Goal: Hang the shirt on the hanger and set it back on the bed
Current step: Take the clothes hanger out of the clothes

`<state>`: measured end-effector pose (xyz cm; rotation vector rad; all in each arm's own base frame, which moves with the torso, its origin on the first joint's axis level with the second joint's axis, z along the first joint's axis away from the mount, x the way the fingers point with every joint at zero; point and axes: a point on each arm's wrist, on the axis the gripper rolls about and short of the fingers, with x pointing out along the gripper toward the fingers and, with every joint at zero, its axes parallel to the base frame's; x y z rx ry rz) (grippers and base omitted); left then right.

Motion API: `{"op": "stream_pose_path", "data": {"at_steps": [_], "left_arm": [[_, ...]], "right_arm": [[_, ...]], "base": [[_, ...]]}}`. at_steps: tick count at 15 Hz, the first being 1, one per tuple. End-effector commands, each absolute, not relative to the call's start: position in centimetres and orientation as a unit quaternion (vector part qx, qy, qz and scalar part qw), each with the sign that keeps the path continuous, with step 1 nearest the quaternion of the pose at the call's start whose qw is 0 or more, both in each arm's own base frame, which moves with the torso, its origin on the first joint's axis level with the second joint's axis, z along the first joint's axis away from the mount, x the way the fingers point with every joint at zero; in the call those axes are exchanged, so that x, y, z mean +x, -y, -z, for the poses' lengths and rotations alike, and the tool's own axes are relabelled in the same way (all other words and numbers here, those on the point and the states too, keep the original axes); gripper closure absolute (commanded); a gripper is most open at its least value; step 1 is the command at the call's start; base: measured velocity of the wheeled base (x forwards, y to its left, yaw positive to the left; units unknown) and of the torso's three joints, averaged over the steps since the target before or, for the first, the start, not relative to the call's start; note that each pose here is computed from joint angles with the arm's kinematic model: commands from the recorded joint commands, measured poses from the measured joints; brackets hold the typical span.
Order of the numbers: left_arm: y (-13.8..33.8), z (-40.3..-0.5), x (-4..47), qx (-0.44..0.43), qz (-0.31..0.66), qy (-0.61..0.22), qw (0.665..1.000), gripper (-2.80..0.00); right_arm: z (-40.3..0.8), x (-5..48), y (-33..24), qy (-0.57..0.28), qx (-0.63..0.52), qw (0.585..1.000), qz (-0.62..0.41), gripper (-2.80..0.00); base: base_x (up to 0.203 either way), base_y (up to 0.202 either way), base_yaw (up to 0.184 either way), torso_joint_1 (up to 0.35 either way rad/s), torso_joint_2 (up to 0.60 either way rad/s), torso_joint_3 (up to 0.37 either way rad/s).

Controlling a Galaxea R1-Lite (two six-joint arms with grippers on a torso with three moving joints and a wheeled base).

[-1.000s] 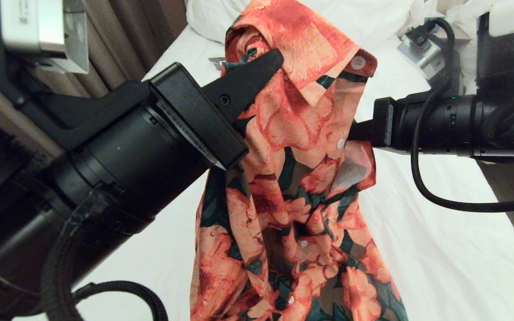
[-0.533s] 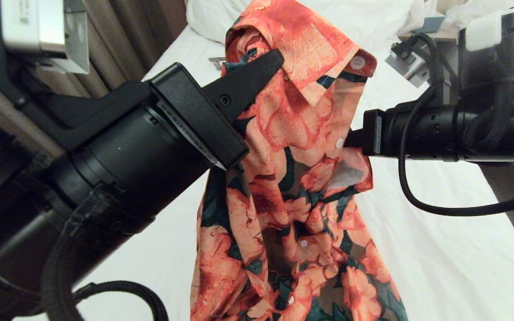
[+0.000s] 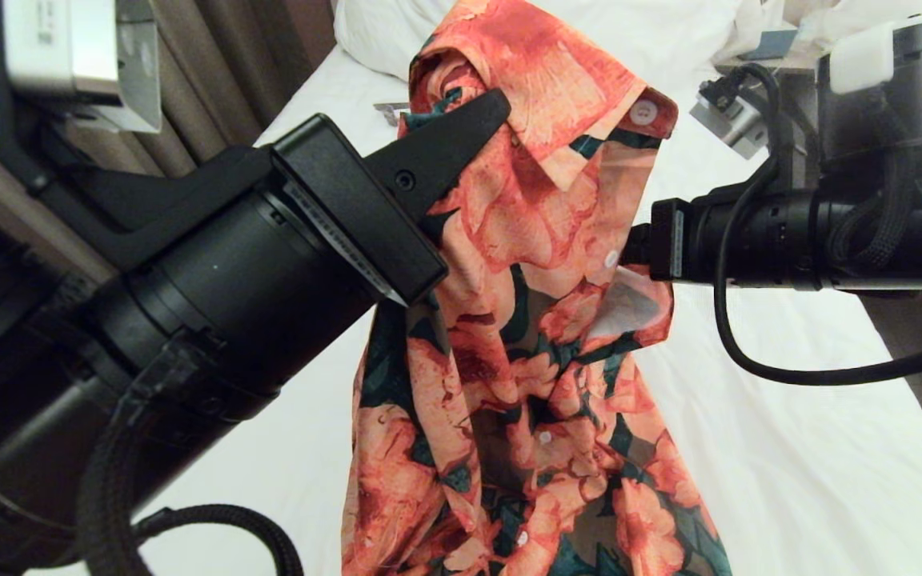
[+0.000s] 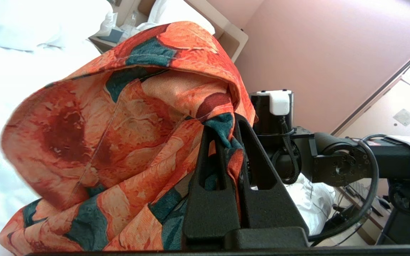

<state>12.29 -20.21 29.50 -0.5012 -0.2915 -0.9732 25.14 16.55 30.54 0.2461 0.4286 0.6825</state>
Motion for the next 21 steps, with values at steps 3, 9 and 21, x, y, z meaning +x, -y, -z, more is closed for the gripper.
{"op": "stream_pose_path", "data": {"at_steps": [3, 9, 21], "left_arm": [[20.3, -29.5, 12.3, -0.239, 0.461, 0.139, 0.843, 0.00], [20.3, -29.4, 12.3, -0.239, 0.461, 0.138, 0.844, 0.00], [20.5, -29.3, 12.5, -0.237, 0.461, 0.135, 0.845, 0.00]], "right_arm": [[-30.8, 25.1, -15.9, -0.216, 0.126, 0.916, -0.314, -2.80], [-31.6, 24.4, -15.4, -0.215, 0.129, 0.915, -0.315, -2.80], [-30.0, 25.1, -18.7, -0.187, -0.024, 0.913, -0.363, -2.80]], "base": [[0.000, 0.000, 0.000, 0.000, 0.00, 0.000], [0.000, 0.000, 0.000, 0.000, 0.00, 0.000], [0.000, 0.000, 0.000, 0.000, 0.00, 0.000]]}}
